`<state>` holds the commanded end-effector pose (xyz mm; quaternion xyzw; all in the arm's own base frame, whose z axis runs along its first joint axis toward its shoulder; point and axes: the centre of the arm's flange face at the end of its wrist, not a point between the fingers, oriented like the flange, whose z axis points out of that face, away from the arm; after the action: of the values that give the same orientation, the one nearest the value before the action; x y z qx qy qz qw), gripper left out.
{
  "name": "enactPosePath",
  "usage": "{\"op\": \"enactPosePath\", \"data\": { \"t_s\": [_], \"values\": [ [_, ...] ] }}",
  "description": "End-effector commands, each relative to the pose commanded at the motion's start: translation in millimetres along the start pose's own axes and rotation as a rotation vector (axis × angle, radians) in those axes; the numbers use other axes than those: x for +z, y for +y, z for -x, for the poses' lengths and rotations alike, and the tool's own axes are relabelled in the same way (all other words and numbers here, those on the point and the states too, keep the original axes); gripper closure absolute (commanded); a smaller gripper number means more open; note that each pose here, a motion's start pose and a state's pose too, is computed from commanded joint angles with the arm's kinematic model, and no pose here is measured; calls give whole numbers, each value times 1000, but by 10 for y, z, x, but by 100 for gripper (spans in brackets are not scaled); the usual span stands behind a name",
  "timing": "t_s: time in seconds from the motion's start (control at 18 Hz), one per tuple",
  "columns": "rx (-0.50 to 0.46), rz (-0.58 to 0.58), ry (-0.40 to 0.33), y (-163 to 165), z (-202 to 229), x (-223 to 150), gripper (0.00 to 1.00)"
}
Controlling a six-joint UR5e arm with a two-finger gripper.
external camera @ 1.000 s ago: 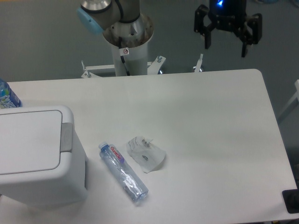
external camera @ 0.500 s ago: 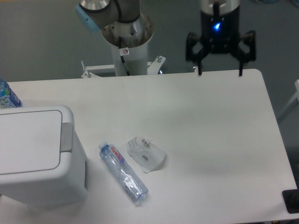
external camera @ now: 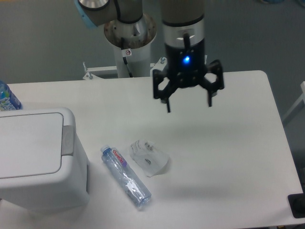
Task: Open the trash can
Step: 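Move the open gripper down and across toward the white trash can lid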
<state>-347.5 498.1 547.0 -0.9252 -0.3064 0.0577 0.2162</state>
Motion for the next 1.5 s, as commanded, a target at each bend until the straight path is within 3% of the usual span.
{"op": "enactPosePath", "data": {
  "t_s": [0.17, 0.5, 0.89, 1.5],
  "values": [
    [-52, -9, 57, -6, -168, 11, 0],
    [3, 17, 96, -7, -599, 207, 0],
    [59, 44, 124, 49, -995, 338, 0],
    [77, 71, 143, 95, -1282, 478, 0]
  ]
}}
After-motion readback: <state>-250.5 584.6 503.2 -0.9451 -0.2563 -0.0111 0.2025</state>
